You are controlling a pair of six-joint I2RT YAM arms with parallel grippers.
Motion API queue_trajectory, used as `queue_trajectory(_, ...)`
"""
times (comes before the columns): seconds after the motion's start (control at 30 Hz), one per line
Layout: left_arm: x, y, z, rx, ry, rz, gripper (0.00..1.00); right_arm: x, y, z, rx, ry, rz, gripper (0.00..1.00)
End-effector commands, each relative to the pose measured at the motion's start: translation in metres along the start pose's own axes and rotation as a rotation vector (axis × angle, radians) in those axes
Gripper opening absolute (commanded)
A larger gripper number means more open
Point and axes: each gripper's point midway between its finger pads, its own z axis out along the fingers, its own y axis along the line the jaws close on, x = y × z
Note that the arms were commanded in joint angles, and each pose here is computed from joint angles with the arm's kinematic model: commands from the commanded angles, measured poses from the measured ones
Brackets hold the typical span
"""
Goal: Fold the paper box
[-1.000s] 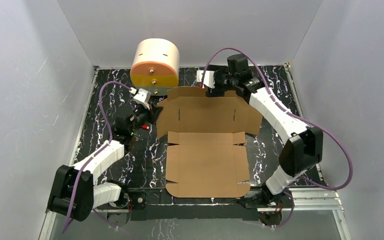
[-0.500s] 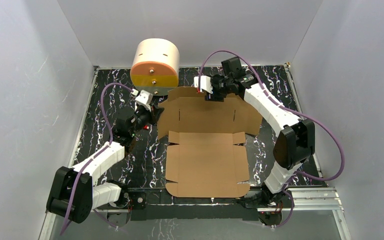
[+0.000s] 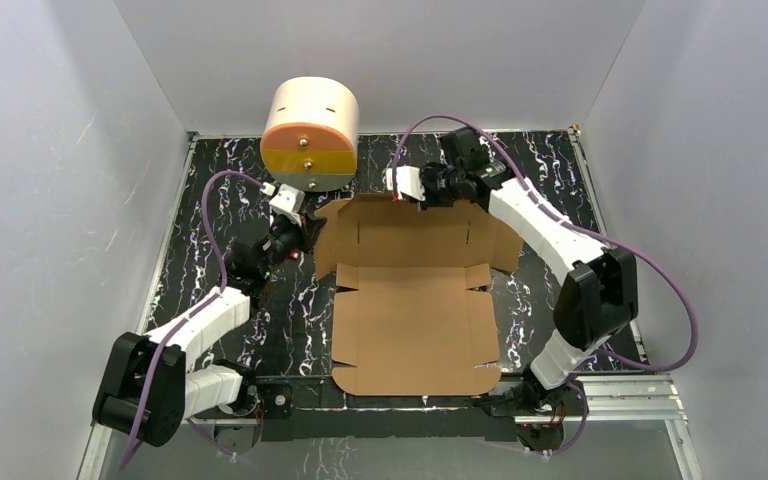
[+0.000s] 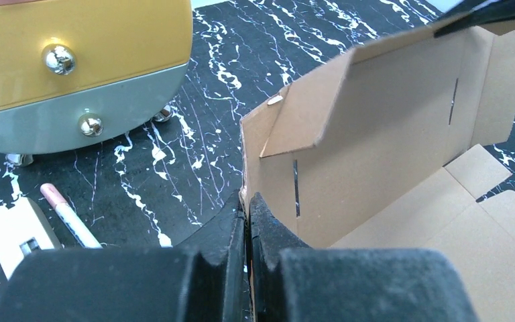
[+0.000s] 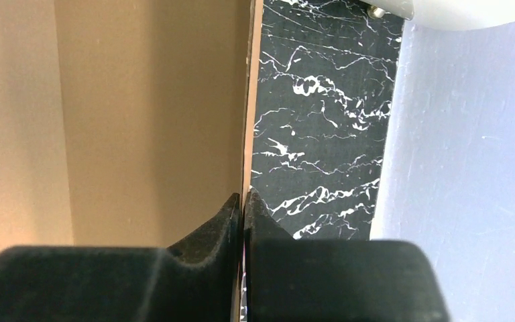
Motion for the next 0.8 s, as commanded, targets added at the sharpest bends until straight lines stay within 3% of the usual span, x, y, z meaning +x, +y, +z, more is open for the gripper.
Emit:
queue_trajectory(0.0, -0.012, 0.008, 0.001, -0.052, -0.059, 0.01, 0.0, -0.012, -0.012, -0.021, 0.138, 0.009, -0.076, 0.1)
queue_trajectory(0.23, -0.01, 0.013, 0.003, -0.091, -0.061, -0.07, 0.06, -0.021, -0.012, -0.027, 0.289, 0.056, -0.173, 0.02)
queue_trajectory(0.53, -0.046, 0.018, 0.008, -0.134, -0.137, -0.128, 0.1, -0.031, -0.042, -0.041, 0.507, 0.091, -0.301, 0.01)
queue_trajectory(0.77, -0.061, 0.01, 0.022, -0.072, -0.148, -0.116, 0.1, -0.034, -0.065, -0.041, 0.576, 0.123, -0.37, 0.01)
